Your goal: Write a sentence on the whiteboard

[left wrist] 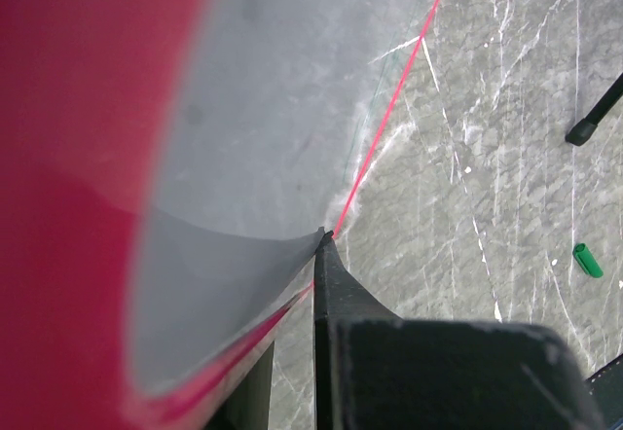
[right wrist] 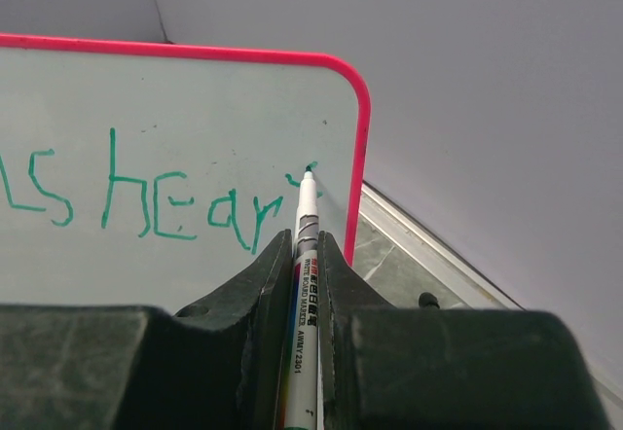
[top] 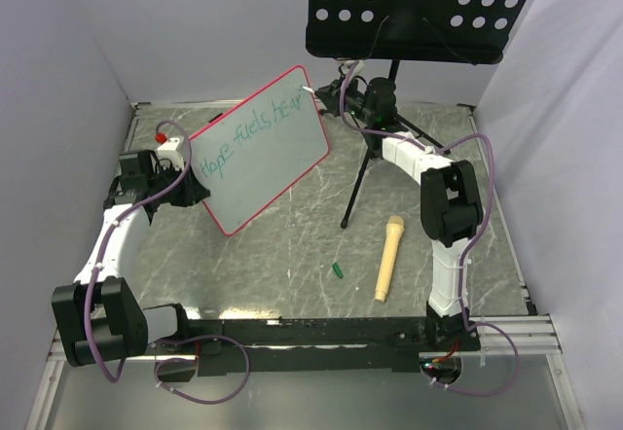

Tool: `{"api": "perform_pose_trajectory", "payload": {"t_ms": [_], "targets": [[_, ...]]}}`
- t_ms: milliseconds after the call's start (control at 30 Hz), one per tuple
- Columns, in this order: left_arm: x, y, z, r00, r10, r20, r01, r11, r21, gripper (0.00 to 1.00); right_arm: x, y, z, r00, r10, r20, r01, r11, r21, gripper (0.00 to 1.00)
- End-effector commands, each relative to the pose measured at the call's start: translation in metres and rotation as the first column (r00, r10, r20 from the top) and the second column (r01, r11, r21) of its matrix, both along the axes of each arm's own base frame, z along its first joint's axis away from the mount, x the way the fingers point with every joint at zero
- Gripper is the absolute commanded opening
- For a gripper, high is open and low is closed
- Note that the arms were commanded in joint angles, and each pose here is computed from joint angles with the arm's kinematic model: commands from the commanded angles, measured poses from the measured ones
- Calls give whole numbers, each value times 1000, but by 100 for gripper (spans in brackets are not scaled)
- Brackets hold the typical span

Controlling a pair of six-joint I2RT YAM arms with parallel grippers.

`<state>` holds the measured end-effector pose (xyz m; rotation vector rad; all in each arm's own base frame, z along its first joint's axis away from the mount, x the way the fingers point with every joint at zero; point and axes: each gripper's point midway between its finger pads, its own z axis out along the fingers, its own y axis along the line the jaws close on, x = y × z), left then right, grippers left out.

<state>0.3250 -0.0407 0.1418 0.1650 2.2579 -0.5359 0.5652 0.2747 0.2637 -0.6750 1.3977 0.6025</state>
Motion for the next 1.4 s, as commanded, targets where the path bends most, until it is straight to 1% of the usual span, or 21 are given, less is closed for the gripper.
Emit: {"api": "perform_pose_trajectory", "payload": {"t_ms": [0,1000,1367], "targets": [[-60,75,-91,944,134,-300,13,898,440,1,-6,7,5,999,28,24,-28,1000,1,0],[-59,76,-92,940,140,-311,13,897,441,1,-15,1,-16,1000,18,0,-18,1000,-23,0],[-59,76,-92,941,138,-309,14,897,441,1,-3,-5,-3,999,-33,25,33,999,-16,0]]}}
